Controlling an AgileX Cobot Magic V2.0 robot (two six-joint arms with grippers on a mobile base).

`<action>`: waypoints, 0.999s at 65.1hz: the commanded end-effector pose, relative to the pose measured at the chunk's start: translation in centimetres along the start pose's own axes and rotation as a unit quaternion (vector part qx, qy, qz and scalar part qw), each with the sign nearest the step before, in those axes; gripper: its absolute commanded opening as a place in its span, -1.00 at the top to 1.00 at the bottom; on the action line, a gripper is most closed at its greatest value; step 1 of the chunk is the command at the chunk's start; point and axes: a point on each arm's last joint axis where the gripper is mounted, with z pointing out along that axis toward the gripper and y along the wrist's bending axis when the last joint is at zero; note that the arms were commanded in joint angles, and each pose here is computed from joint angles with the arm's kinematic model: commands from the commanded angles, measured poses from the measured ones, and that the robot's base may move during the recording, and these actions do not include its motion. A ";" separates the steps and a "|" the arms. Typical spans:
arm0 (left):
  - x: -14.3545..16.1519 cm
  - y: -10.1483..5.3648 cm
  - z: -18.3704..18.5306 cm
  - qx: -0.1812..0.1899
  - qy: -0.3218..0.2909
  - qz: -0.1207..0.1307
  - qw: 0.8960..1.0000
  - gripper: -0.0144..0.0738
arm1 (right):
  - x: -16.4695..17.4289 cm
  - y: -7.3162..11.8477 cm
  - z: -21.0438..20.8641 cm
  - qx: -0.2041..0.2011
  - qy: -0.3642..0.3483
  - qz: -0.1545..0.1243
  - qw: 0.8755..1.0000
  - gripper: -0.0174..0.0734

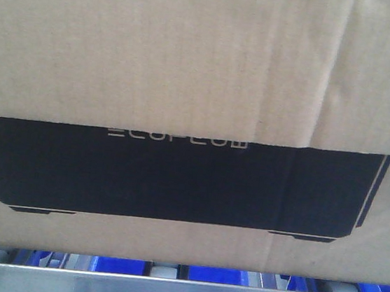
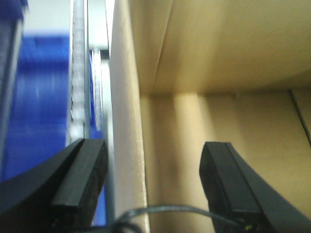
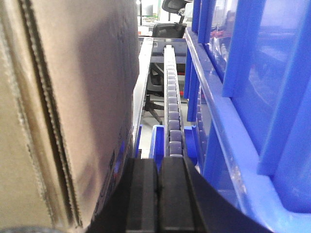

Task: Grab box from left shelf to table start
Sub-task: 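Lower the open left gripper so its fingers straddle the box wall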

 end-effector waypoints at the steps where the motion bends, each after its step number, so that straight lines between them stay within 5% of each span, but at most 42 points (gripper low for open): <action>1: -1.6 -0.3 -0.1 0.006 -0.022 -0.028 0.999 -0.09 | -1.5 0.0 -0.2 -0.001 -0.059 -0.006 0.998 0.51; 13: -2.0 -0.3 1.6 -0.005 0.033 -0.063 0.997 -0.09 | -1.5 0.0 -0.2 -0.001 -0.059 -0.006 0.998 0.51; 41: -2.4 -0.1 4.1 -0.034 0.092 -0.045 0.994 -0.09 | -1.5 0.0 -0.2 -0.001 -0.059 -0.006 0.998 0.51; 65: -2.4 0.0 3.9 -0.062 0.099 -0.056 0.992 -0.09 | -1.5 0.0 -0.2 -0.001 -0.059 -0.006 0.998 0.51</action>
